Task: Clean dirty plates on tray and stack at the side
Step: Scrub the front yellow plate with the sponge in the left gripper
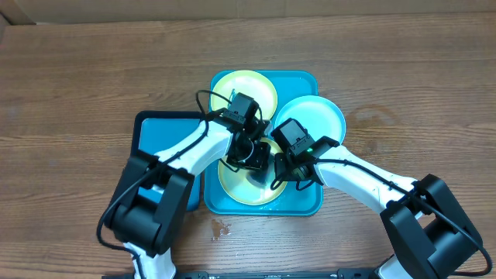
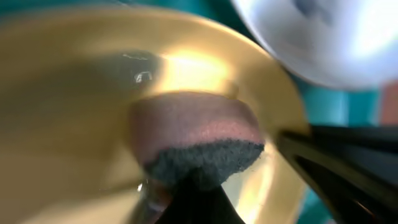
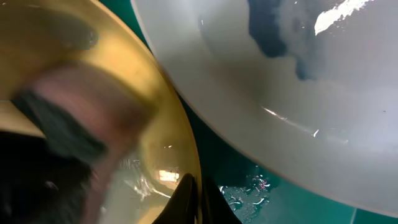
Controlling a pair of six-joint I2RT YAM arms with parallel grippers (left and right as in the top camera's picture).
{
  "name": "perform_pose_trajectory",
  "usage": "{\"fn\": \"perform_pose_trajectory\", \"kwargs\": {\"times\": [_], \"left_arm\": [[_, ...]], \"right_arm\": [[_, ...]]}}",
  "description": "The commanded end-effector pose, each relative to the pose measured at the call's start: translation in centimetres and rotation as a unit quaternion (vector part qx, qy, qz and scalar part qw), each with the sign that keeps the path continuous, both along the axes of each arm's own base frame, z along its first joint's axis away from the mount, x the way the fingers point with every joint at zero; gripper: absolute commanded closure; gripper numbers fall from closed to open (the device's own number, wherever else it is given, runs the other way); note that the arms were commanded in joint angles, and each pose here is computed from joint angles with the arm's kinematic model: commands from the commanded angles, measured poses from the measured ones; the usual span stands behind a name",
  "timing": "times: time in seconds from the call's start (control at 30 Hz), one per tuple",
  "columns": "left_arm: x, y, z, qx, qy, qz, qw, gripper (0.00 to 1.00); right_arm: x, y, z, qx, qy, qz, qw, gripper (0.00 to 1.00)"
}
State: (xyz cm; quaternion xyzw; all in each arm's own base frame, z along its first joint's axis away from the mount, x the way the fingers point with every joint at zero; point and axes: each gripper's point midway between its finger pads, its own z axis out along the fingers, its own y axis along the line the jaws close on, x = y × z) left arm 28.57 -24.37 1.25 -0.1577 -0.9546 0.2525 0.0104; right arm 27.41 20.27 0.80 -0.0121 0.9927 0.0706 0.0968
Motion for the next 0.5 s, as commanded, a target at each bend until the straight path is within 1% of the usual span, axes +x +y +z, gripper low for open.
{"fn": "perform_pose_trajectory", "kwargs": {"times": [0.0,0.07,0.13,0.2,0.23,0.27,0.3,0.33,0.4,0.47], "left_arm": [[-2.3,-1.9,0.6,-0.075,0.062,-0.033,0.995,0.96],[-2.6,-1.3,0.7,-0.066,0.071,-0.027,0.995,0.96],[-2.6,0.0,0.4,-0.035,0.075,-0.014,0.996,0.96],[-2.3,2.8,-0.4,0.046,0.071,0.023,0.996,0.96],[-2.0,4.8,-0.8,0.105,0.062,0.049,0.991,0.96],[-1.7,6.7,-1.0,0.156,0.052,0.071,0.984,0.96],[-1.2,9.1,-0.9,0.22,0.033,0.097,0.97,0.96],[-0.9,10.6,-0.7,0.26,0.018,0.113,0.959,0.96],[-0.2,13.3,-0.2,0.326,-0.014,0.147,0.934,0.96],[0.4,15.0,0.3,0.37,-0.038,0.177,0.911,0.96]], "right_arm": [[-0.1,-1.2,-0.7,-0.03,-0.002,0.0,1.0,0.96],[-0.1,-1.2,-0.7,-0.03,-0.002,0.0,1.0,0.96],[-0.1,-1.2,-0.7,-0.03,-0.002,0.0,1.0,0.96],[-0.1,-1.2,-0.7,-0.03,-0.001,0.0,1.0,0.96],[-0.1,-1.2,-0.7,-0.03,-0.001,0.0,1.0,0.96],[-0.1,-1.2,-0.7,-0.03,-0.002,0.0,1.0,0.96],[-0.1,-1.2,-0.7,-0.03,-0.002,0.0,1.0,0.96],[-0.1,-1.2,-0.7,-0.03,-0.002,0.0,1.0,0.96],[-0.1,-1.2,-0.7,-0.03,-0.002,0.0,1.0,0.96],[-0.1,-1.2,-0.7,-0.03,-0.002,0.0,1.0,0.96]]}}
